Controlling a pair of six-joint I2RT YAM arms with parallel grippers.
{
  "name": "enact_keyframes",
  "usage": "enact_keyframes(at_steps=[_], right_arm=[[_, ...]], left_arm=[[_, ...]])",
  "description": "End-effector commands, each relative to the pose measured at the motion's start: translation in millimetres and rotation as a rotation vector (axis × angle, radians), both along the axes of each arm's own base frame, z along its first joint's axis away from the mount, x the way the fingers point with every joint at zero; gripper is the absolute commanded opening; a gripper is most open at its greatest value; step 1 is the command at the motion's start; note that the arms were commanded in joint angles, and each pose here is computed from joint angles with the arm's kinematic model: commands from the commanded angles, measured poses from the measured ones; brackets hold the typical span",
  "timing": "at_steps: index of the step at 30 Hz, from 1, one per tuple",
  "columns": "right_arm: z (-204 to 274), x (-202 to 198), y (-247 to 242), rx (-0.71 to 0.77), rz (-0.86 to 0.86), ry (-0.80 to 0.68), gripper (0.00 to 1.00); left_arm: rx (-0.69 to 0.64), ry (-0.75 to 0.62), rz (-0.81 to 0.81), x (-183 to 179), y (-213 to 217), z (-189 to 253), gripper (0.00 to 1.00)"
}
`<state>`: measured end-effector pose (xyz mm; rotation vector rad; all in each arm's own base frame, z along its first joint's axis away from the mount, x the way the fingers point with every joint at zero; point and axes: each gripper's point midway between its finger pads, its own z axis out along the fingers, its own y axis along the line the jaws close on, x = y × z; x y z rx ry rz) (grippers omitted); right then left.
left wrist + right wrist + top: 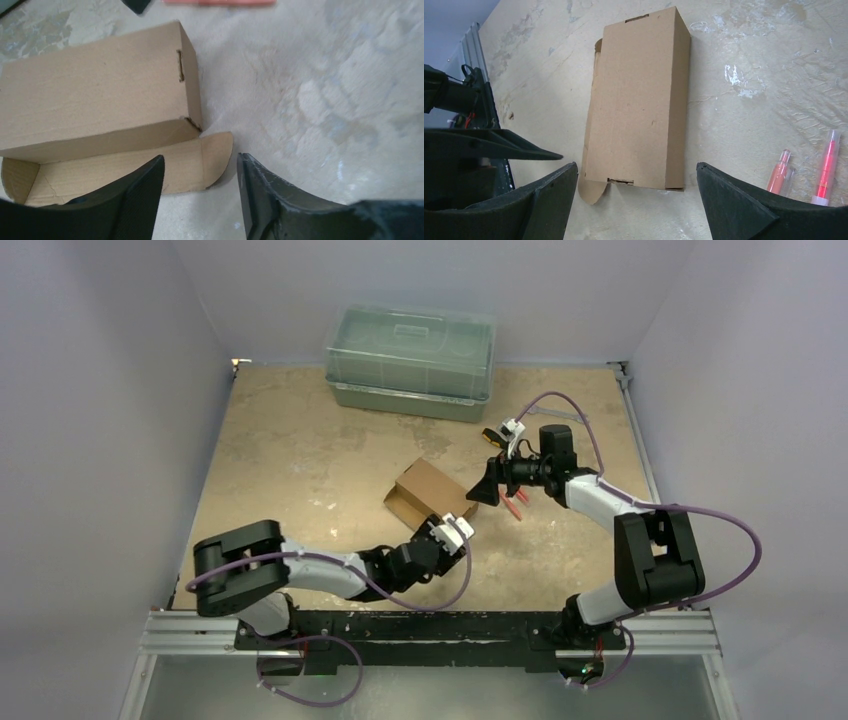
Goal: Fold the paper box
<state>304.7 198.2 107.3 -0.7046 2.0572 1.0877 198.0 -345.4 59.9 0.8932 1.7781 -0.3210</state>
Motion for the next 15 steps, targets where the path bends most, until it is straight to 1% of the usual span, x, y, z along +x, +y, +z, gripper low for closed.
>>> enact_keyframes(at_steps=[1,2,4,6,8,10,13,15], right_arm=[[21,8,3,0.023,0.002,-0.067,0.92],[22,8,3,0.024,0.003,-0.069,0.92],[23,8,3,0.026,0.005,-0.07,0.92],[22,8,3,0.026,0.006,-0.068,0.92],[22,8,3,0.027,0.007,-0.067,0.92],[21,8,3,0.027,0.01,-0.064,0.92],[19,8,3,0.022,0.011,-0.062,0.92],[18,8,3,0.021,0.011,-0.062,0.92]], left_arm=[[-0.246,0.095,0.022,1,-8,58,0.59],[-0.299,0.137,0.024,1,-7,71,0.63],[-0.397,0.23,0.03,6,-2,94,0.65],[-0.445,0.315,0.028,7,4,111,0.69],[-0.429,0.32,0.006,5,8,124,0.7],[-0.378,0.313,-0.04,0,10,125,0.7],[-0.301,0.29,-0.098,-9,14,108,0.7],[-0.248,0.204,-0.159,-20,14,94,0.69]])
